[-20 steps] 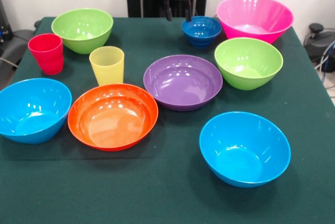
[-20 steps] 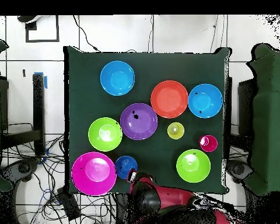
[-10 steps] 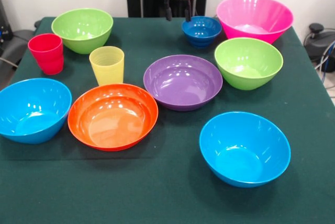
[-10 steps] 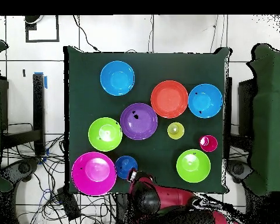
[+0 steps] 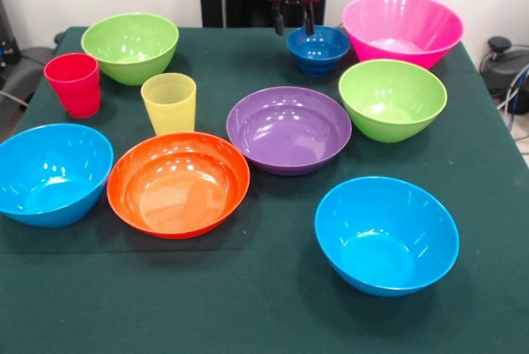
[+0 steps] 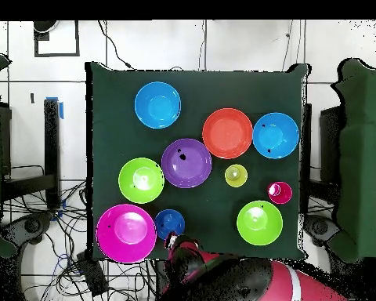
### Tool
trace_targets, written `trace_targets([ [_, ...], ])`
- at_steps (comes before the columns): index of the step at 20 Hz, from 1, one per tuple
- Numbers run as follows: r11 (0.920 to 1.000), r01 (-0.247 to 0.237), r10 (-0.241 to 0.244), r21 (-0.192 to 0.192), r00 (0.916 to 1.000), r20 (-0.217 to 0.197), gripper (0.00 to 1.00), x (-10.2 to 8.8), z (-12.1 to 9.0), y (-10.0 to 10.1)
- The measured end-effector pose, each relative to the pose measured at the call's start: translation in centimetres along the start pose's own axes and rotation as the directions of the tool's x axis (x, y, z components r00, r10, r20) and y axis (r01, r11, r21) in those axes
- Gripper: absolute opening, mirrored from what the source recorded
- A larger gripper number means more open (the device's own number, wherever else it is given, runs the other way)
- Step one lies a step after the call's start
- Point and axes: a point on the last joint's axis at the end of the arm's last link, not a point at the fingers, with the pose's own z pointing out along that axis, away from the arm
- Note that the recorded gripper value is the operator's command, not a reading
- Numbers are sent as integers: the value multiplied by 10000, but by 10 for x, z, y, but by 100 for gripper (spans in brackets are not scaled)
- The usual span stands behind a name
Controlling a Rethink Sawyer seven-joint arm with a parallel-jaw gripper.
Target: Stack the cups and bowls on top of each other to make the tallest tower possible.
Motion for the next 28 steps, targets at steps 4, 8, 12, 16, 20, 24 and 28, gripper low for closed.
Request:
trace_targets([
  [4, 10000, 25, -25, -21, 9999, -142, 100, 5, 3, 2],
  [8, 9999, 96, -97, -29, 9995, -298, 0, 11, 7, 4],
  [12, 9999, 160, -159, 32, 9995, -273, 0, 13, 7, 5],
  [16, 9996, 267, -266, 84, 9996, -128, 0, 14, 7, 6],
  [20, 9993, 344, -345, 132, 9994, 96, 0, 13, 7, 6],
  [24, 9990, 376, -381, 239, 9991, 203, 0, 13, 7, 5],
  [28, 9989, 373, -379, 281, 9991, 201, 0, 14, 6, 4],
])
